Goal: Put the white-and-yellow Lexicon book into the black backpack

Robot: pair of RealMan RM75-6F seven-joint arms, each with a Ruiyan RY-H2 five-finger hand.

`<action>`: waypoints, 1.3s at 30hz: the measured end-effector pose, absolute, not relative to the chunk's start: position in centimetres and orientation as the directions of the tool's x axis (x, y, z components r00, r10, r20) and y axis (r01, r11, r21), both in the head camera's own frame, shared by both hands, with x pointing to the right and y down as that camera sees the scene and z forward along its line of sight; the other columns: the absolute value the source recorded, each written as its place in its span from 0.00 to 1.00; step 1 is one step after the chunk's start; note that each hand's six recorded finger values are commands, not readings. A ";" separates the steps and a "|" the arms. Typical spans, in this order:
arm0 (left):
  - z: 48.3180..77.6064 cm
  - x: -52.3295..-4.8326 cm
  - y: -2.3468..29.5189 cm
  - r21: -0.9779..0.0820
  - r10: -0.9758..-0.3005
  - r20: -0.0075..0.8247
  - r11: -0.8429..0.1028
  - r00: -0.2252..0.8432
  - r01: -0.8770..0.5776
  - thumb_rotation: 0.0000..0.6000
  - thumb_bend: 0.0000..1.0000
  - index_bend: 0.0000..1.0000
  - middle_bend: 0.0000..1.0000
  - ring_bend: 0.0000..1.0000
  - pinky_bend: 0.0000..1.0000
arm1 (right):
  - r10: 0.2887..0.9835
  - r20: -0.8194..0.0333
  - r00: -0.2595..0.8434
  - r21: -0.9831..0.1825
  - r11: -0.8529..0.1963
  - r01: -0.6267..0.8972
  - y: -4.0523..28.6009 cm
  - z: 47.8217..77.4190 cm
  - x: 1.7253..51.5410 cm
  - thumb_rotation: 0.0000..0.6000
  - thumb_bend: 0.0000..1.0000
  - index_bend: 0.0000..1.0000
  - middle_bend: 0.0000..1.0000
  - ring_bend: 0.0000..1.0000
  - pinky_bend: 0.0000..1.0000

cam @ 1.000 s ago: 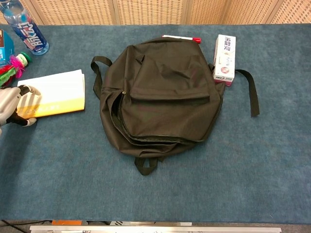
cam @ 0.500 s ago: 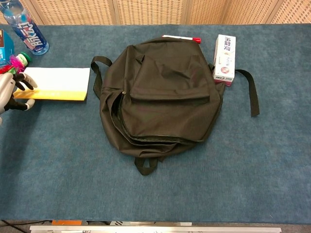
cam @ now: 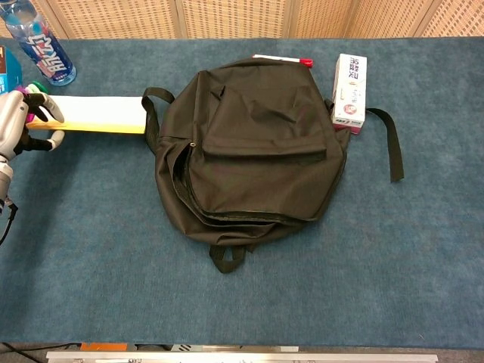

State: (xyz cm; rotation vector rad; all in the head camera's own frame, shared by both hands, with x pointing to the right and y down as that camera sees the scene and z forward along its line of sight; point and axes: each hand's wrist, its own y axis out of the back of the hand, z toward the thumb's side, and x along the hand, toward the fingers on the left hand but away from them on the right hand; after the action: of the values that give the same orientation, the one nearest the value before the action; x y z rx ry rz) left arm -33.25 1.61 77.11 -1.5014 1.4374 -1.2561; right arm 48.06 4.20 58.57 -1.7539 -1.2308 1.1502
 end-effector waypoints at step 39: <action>72.8 -33.5 1.8 -0.992 -0.999 0.023 -0.018 -0.039 -0.125 1.00 0.41 0.65 0.59 0.55 0.53 | 0.938 -0.271 0.216 -0.877 -0.333 0.347 4.4 58.4 47.4 1.00 0.08 0.31 0.32 0.19 0.24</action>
State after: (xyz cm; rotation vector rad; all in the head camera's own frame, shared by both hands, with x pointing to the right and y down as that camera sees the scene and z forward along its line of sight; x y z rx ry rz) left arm -33.46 1.76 72.84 -1.2970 1.3215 -1.1930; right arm 47.41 4.40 58.42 -1.8078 -1.1939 1.0996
